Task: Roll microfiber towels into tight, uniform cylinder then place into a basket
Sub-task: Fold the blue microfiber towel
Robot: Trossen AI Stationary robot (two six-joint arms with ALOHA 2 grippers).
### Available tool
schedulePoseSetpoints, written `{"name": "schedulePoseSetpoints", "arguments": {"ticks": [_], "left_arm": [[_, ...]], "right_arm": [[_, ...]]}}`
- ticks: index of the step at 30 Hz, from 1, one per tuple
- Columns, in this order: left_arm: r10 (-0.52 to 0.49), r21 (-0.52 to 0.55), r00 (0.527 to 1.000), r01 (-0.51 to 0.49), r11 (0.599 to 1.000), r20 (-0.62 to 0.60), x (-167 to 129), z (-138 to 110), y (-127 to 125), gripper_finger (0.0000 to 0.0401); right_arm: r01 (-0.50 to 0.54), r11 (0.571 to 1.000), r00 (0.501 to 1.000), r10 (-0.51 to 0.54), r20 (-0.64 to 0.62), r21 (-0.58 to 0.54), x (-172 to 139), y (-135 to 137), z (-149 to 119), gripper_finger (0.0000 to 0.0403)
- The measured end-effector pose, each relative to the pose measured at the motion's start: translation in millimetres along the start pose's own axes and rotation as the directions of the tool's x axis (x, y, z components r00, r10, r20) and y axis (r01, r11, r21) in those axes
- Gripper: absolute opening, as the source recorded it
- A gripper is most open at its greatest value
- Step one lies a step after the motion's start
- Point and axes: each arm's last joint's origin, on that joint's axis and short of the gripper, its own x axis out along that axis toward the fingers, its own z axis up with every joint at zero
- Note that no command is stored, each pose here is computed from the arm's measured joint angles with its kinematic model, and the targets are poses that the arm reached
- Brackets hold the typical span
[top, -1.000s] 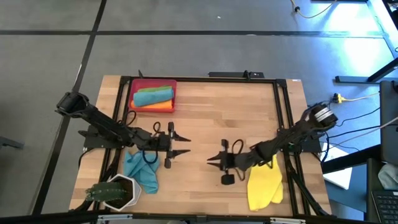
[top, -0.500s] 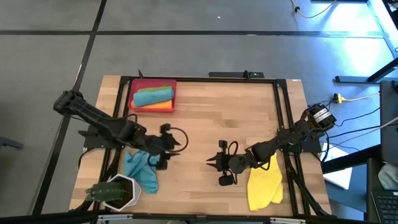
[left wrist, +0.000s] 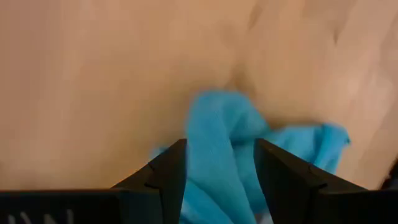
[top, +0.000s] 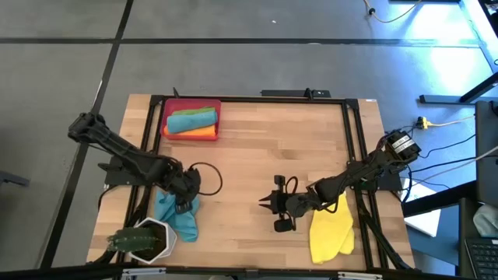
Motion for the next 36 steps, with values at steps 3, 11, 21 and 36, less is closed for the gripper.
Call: {"name": "schedulePoseSetpoints", "arguments": {"ticks": [3,11,21,36], "left_arm": [[-0.056,0.000,0.998,0.056,0.998,-0.021,15,-4,-1,0.0172],[-0.031,-0.047,0.997,0.028,0.998,-0.065,42,-16,10,0.0172],[0.007,0.008,1.000,-0.007,1.000,-0.019,63,-22,19,0.0169],[0.015,0.273,0.882,-0.162,0.948,0.471,19,27,-6,0.0005]], "right_arm": [[0.000,1.000,1.000,0.000,0.000,0.003,0,0,0,0.0060],[0.000,1.000,1.000,0.000,0.000,0.003,0,0,0,0.0060],[0.000,1.000,1.000,0.000,0.000,0.004,0,0,0,0.0060],[0.005,0.999,1.000,-0.005,0.001,-0.038,-1,0,1,0.0060]]}}
